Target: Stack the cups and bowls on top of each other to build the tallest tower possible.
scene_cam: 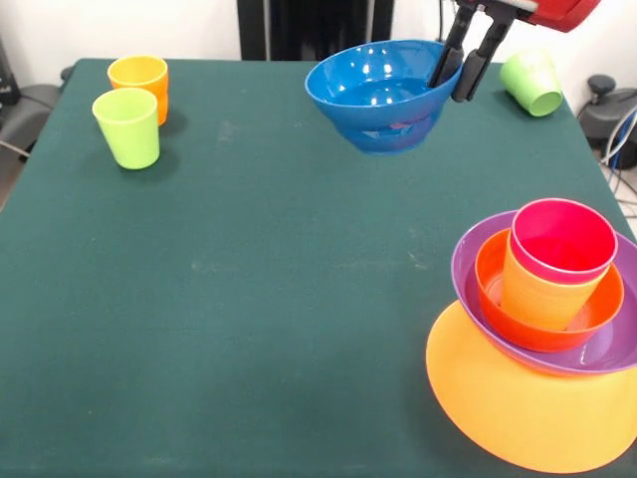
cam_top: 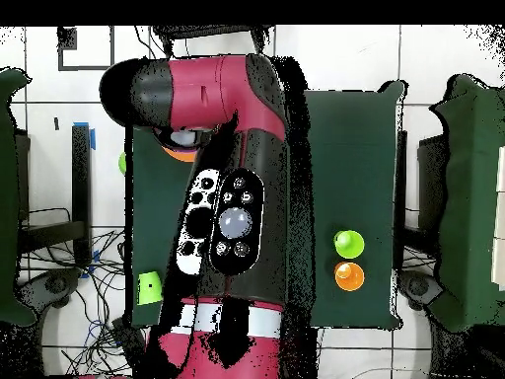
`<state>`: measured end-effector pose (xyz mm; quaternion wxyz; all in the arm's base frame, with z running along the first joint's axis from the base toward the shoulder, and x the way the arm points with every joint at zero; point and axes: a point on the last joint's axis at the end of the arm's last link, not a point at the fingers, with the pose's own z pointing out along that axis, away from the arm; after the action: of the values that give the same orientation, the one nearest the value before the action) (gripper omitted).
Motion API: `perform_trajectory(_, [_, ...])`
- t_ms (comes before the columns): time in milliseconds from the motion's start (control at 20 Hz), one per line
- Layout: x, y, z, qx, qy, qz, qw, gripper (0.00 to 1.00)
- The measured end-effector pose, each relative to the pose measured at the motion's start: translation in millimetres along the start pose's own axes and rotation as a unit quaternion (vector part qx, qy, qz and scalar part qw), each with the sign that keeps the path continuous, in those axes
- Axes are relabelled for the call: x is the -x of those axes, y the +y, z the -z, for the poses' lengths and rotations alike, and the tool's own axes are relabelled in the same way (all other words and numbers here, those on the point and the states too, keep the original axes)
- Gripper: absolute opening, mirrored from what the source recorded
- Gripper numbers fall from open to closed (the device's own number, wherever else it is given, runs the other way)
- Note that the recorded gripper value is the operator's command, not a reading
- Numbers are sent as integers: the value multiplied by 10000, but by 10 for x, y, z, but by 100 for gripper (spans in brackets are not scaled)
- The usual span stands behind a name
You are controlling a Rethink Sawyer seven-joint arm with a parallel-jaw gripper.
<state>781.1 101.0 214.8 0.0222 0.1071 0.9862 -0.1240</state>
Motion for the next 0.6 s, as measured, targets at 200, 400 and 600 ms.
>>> perform_trajectory(200, [14, -37, 22, -37, 8, -19, 10000, 0])
perform_trajectory(400, [141, -47, 116, -109, 36, -46, 9999, 0])
perform_trajectory(600, [329, 88, 173, -193, 120, -12, 9997, 0])
